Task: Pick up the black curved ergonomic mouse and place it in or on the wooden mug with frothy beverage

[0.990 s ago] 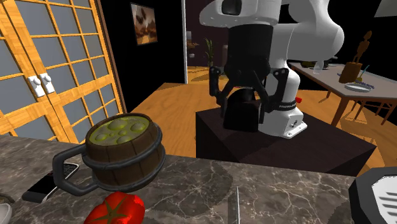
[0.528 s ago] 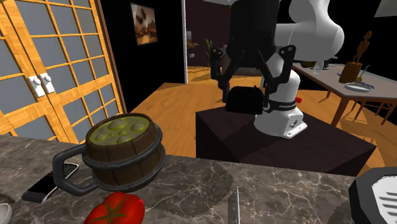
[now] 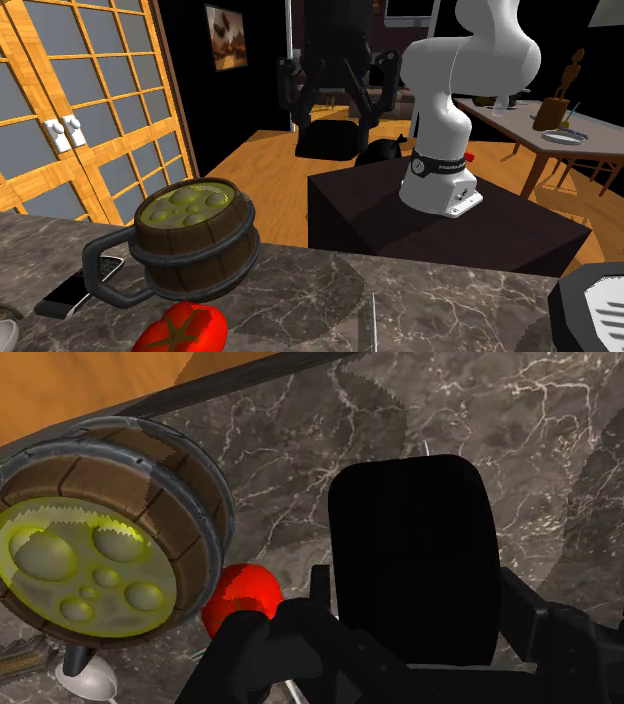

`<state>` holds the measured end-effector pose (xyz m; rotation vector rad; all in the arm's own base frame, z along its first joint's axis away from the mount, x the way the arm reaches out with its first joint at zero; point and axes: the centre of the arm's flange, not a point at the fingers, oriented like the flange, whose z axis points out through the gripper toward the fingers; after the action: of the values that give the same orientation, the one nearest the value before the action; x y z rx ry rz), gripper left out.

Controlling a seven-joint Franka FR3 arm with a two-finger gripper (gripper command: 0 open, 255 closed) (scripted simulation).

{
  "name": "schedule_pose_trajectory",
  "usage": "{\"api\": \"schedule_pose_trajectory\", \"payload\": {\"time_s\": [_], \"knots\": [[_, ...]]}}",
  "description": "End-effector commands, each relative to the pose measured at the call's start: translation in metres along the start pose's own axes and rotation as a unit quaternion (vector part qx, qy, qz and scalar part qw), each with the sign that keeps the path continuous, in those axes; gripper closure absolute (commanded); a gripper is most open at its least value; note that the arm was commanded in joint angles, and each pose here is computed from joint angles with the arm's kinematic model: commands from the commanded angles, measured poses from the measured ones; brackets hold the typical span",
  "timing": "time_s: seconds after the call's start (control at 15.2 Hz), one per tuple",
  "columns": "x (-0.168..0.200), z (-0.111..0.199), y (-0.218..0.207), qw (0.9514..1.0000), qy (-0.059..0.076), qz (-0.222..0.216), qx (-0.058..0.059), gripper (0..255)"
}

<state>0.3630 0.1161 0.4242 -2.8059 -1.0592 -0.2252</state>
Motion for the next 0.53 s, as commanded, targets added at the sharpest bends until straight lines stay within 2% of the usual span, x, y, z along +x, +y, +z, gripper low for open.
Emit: {"api": "schedule_pose_trajectory", "payload": {"time_s": [0.0, 0.46], "knots": [[0.013, 0.003, 0.024, 1.0000, 0.000, -0.001, -0.001, 255], [0.046, 0.005, 0.110, 1.0000, 0.000, -0.001, -0.001, 255]]}}
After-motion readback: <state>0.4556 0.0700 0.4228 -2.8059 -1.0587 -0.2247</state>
